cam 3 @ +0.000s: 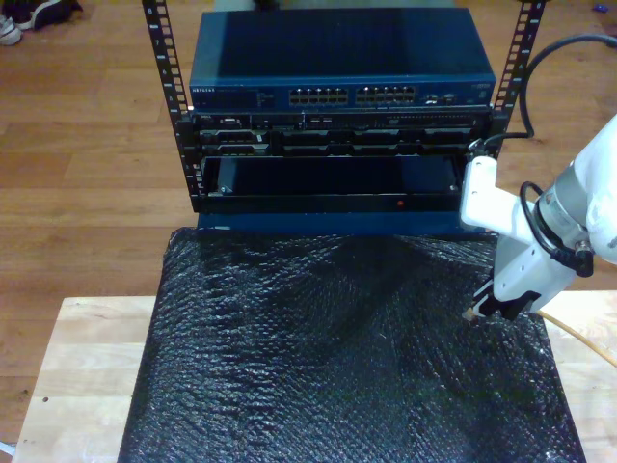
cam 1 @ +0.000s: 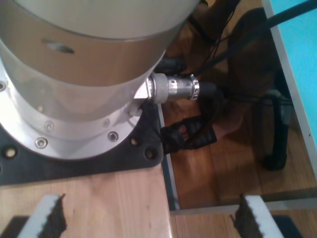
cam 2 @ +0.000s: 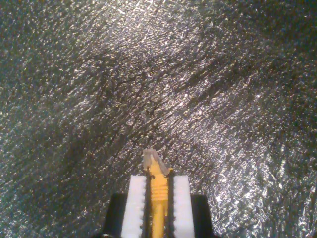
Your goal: Grab the cable and plug it in
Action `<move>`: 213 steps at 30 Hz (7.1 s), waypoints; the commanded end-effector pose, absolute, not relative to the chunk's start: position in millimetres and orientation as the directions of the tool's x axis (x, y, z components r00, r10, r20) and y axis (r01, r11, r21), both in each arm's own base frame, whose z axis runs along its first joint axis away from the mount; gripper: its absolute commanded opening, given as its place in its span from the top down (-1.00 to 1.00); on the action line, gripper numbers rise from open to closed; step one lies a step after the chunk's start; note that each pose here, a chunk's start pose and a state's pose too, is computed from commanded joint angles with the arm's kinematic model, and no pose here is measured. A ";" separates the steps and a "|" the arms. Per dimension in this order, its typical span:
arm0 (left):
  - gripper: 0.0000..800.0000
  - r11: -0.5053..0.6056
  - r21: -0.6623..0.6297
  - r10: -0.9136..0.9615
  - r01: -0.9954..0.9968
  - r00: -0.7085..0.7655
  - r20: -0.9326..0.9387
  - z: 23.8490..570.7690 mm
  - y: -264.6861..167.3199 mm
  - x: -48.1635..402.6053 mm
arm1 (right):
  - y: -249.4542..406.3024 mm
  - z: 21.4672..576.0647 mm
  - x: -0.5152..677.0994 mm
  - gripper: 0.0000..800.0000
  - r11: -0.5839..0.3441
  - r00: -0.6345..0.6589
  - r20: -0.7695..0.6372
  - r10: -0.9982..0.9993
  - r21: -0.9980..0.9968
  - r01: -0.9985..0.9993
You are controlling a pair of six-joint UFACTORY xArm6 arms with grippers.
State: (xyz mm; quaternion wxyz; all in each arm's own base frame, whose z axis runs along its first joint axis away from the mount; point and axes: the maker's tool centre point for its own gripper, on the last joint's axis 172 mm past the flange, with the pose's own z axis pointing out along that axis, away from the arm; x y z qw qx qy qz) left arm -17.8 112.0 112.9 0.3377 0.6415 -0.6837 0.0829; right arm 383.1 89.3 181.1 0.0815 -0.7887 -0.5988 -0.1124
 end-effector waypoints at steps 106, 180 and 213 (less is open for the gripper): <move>-1.00 0.264 0.128 -0.858 -0.956 -0.172 0.484 40.0 112.3 -2.9 | 135.6 236.7 492.9 1.00 0.030 -0.111 0.113 0.987 0.552 0.833; -1.00 0.264 0.128 -0.858 -0.956 -0.172 0.484 40.0 112.3 -2.9 | 185.8 290.1 519.0 1.00 0.151 -0.360 0.011 0.933 0.896 0.418; -1.00 0.263 0.128 -0.858 -0.956 -0.171 0.484 40.0 112.3 -3.1 | 199.3 312.7 564.9 1.00 0.045 -0.387 0.046 0.921 0.974 0.223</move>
